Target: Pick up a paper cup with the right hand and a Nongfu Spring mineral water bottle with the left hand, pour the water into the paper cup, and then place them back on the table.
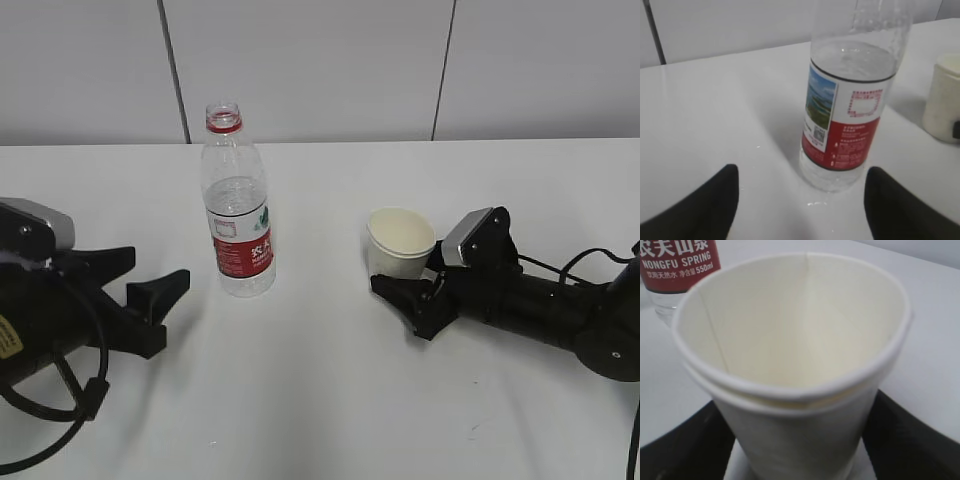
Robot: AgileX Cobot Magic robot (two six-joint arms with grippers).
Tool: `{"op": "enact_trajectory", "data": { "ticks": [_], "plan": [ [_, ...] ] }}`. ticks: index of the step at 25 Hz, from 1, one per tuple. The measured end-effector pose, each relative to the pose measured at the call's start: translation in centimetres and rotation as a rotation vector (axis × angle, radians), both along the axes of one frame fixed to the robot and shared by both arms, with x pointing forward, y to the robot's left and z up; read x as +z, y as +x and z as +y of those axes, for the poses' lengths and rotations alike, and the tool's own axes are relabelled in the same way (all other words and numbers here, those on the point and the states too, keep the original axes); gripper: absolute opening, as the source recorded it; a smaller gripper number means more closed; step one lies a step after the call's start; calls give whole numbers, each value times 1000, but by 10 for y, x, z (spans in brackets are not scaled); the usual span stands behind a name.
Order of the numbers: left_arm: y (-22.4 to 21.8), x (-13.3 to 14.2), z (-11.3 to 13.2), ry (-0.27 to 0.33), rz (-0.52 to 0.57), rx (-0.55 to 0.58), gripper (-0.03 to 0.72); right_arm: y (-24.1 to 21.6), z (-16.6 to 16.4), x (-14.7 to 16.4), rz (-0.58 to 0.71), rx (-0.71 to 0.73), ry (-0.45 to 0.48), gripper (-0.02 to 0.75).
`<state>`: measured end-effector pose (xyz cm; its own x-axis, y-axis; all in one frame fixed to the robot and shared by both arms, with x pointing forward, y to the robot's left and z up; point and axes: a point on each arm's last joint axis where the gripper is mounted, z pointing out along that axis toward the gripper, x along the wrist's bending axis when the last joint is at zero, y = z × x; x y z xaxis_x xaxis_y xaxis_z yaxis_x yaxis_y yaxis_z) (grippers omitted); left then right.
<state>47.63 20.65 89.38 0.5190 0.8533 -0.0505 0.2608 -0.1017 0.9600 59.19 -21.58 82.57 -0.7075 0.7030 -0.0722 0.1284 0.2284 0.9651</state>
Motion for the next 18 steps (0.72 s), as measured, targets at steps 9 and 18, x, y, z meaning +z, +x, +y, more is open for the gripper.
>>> {"op": "enact_trajectory", "data": {
  "ticks": [9,18],
  "plan": [
    [19,-21,-14,18,25,-92,555,0,0,0,-2,2,1,490],
    [55,-20,-31,-59,-14,-152,573,0,0,0,-2,2,1,487]
  ]
}}
